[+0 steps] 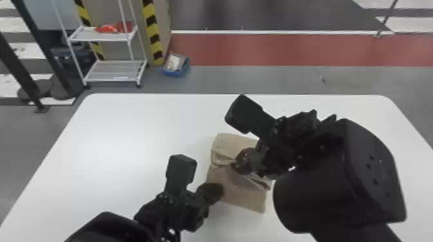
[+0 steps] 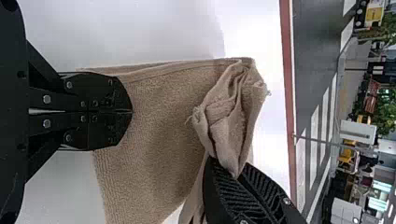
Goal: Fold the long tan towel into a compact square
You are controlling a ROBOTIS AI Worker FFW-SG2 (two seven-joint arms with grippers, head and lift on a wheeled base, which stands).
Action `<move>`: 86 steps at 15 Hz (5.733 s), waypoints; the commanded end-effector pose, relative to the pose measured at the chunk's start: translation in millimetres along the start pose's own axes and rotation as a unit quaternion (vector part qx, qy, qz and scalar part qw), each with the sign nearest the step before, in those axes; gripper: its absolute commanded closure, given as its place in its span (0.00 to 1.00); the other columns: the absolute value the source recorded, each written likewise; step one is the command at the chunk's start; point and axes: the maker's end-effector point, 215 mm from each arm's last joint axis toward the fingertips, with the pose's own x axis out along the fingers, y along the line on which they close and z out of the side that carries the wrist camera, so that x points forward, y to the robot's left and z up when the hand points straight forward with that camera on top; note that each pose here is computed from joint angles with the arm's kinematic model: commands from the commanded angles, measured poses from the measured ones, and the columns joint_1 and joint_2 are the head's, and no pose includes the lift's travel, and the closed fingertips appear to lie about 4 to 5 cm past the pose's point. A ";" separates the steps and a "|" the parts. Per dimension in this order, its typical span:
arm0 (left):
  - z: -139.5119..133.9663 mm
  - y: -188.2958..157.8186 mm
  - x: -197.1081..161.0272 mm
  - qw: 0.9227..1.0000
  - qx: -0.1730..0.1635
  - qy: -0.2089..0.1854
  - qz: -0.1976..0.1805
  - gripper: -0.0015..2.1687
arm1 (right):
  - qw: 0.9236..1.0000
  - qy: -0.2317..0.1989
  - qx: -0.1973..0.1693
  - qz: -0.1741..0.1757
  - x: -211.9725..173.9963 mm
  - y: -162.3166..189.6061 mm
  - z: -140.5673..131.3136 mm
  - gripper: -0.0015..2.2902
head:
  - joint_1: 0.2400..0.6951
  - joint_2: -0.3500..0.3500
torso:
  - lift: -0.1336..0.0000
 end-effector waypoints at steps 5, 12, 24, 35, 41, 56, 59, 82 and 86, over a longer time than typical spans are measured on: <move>1.1 -0.4 0.5 1.000 0.002 0.000 0.001 0.99 | 1.000 0.014 -0.002 0.008 2.5 13.1 -19.1 0.60 | 1.00 0.53 | 0.07; -1.8 -0.9 -0.6 1.000 0.002 0.006 0.002 0.99 | 1.000 0.011 -0.006 0.013 3.9 21.9 -15.1 0.60 | 1.00 0.52 | 0.07; 1.0 0.0 -0.2 1.000 0.004 0.004 0.004 0.99 | 1.000 0.020 -0.005 0.018 7.8 33.0 -23.9 0.60 | 1.00 0.54 | 0.07; 1.4 3.2 -0.7 1.000 0.006 0.003 0.007 0.99 | 1.000 0.000 0.003 0.021 -1.6 39.4 -14.8 0.16 | 1.00 0.54 | 0.07; 0.9 5.2 -1.0 1.000 0.007 0.004 0.010 0.99 | 0.999 -0.016 0.043 -0.006 -22.0 0.6 -28.0 0.30 | 1.00 0.53 | 0.07; 0.5 2.1 -3.2 1.000 0.011 0.004 0.009 0.99 | 0.998 0.033 0.060 0.016 3.3 23.1 -80.2 0.93 | 1.00 0.43 | 0.07; -0.1 -1.0 -3.9 1.000 0.012 0.004 0.007 0.99 | 0.997 0.044 0.055 0.026 14.8 33.1 -82.0 0.93 | 1.00 0.44 | 0.07; 12.6 83.7 -44.1 0.998 0.020 0.018 0.049 0.03 | 0.998 0.045 0.041 0.031 24.6 39.8 -73.4 0.93 | 1.00 0.61 | 0.07; 19.2 115.5 -55.5 0.997 -0.002 0.005 0.078 0.04 | 0.998 0.044 0.041 0.031 24.6 39.9 -70.9 0.93 | 1.00 0.66 | 0.07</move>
